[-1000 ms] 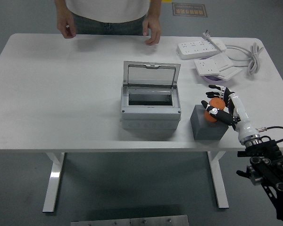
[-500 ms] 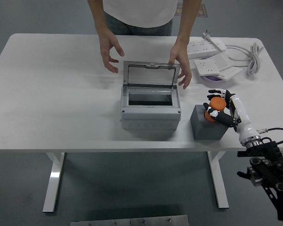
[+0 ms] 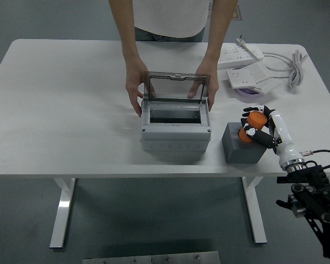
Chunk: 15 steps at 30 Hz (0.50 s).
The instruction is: Fetch the battery,place it into the box,close the lid of the box
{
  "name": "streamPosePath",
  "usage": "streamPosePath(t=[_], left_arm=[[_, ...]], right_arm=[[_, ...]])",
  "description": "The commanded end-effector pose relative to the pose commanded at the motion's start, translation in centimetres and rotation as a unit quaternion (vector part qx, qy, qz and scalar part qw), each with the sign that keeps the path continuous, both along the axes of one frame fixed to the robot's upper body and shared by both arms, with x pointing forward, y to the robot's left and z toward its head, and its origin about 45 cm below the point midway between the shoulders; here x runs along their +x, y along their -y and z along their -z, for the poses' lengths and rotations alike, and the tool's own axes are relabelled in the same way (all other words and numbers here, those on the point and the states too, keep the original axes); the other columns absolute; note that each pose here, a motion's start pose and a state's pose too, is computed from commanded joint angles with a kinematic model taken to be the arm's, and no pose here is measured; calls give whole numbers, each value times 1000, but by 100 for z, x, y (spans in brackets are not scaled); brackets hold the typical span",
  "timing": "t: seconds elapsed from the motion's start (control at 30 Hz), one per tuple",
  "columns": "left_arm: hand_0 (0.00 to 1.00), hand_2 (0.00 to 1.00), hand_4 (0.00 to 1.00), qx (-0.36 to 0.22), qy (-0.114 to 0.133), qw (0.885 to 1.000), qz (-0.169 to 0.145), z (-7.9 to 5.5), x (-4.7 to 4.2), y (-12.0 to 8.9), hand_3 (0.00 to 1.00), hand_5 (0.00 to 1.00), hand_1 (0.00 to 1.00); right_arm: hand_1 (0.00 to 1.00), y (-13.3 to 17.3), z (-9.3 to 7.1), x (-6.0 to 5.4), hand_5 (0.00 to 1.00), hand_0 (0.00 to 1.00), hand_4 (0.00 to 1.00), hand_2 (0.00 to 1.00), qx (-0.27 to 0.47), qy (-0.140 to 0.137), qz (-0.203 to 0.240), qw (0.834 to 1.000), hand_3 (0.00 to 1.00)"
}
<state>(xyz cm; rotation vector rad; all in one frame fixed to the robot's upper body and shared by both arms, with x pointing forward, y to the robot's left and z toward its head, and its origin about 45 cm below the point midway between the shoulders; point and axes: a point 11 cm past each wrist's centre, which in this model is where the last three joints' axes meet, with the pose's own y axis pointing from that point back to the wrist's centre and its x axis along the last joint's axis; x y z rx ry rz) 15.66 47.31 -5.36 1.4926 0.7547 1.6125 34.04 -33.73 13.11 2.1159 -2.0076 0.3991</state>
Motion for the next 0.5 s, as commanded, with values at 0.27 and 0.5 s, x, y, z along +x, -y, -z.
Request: streamPosePath(t=[0.27,0.5], left_arm=[[607,600,661,2,-1,1000,3,-11,13,-12,605,91,691],[608,600,662,4,-2,1000,4,-19,26,-18,606,91,691]], right_arm=[[436,-78,-11,28,65,400,545,462,1,-3,-13,1000,486],[429,-132,-35,67,58,386,538,464,0,-1,-20,1000,491]])
